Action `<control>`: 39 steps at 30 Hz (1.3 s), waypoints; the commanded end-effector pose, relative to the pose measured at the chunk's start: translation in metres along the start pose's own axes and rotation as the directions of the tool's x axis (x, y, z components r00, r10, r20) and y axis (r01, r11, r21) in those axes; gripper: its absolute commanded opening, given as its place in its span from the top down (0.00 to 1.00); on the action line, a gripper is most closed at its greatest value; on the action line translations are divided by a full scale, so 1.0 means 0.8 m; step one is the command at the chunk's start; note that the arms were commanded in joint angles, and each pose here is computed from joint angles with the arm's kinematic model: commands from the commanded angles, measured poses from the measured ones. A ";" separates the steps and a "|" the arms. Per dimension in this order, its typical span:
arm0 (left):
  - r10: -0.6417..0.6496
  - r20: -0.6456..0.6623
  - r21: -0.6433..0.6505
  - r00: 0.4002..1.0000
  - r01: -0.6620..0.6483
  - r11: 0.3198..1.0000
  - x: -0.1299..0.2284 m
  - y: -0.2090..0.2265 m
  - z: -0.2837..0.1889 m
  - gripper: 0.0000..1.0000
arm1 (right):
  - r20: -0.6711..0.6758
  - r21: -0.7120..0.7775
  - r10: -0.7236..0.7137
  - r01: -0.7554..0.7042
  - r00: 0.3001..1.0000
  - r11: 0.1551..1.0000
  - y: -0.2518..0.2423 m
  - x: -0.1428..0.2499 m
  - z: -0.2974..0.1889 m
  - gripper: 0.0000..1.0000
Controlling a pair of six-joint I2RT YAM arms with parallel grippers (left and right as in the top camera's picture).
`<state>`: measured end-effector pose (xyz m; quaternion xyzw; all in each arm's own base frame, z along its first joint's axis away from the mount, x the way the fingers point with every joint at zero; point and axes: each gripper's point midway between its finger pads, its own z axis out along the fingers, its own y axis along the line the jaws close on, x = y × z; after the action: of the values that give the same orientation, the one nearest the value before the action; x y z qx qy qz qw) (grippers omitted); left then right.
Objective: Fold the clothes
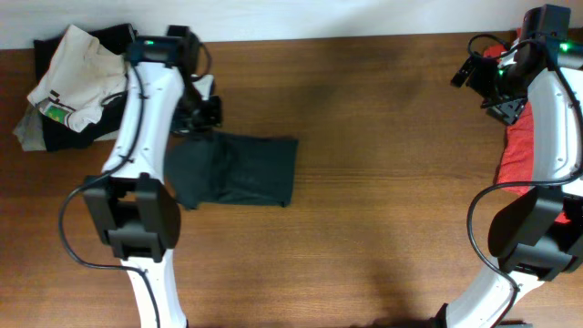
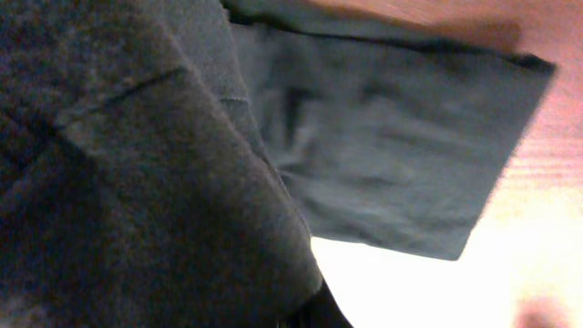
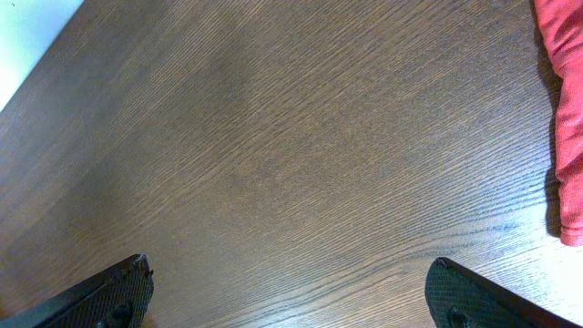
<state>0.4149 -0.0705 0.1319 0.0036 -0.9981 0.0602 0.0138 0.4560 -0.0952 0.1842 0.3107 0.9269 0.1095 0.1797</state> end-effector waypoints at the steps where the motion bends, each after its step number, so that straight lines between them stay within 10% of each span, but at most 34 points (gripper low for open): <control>1: 0.029 0.006 0.019 1.000 -0.029 0.999 0.002 -0.040 0.001 0.99 | 0.028 0.000 -0.011 0.011 1.000 1.000 0.001 -0.006 -0.011 0.01; 15: 0.161 -0.006 0.154 0.987 -0.158 0.975 0.029 -0.163 0.107 0.90 | 0.028 0.000 -0.011 0.011 1.000 1.000 0.001 -0.006 -0.011 0.01; 17: 0.174 0.001 0.157 0.985 -0.172 0.973 0.030 -0.171 0.108 0.69 | 0.028 0.000 -0.011 0.011 1.000 1.000 0.001 -0.006 -0.011 0.01; 27: 0.250 0.068 0.094 0.966 -0.256 0.962 0.023 -0.170 0.031 0.75 | 0.028 0.000 -0.011 0.011 1.000 1.000 0.001 -0.006 -0.011 0.02; 31: 0.153 0.069 -0.145 0.986 -0.142 0.979 0.025 -0.090 -0.015 0.45 | 0.028 0.000 -0.011 0.011 1.000 1.000 0.001 -0.006 -0.011 0.01; 35: 0.074 -0.076 -0.125 0.994 -0.083 0.989 0.056 -0.047 -0.012 0.18 | 0.028 0.000 -0.011 0.011 1.000 1.000 0.001 -0.006 -0.011 0.01; 39: 0.165 -0.141 0.005 0.976 -0.166 0.986 0.072 -0.076 0.023 0.13 | 0.028 0.000 -0.011 0.011 1.000 1.000 0.001 -0.006 -0.011 0.01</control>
<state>0.3714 -0.1105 0.1313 -0.0419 -0.9970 0.0150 0.0635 0.4561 -0.0952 0.1843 0.3107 0.9269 0.1096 0.1798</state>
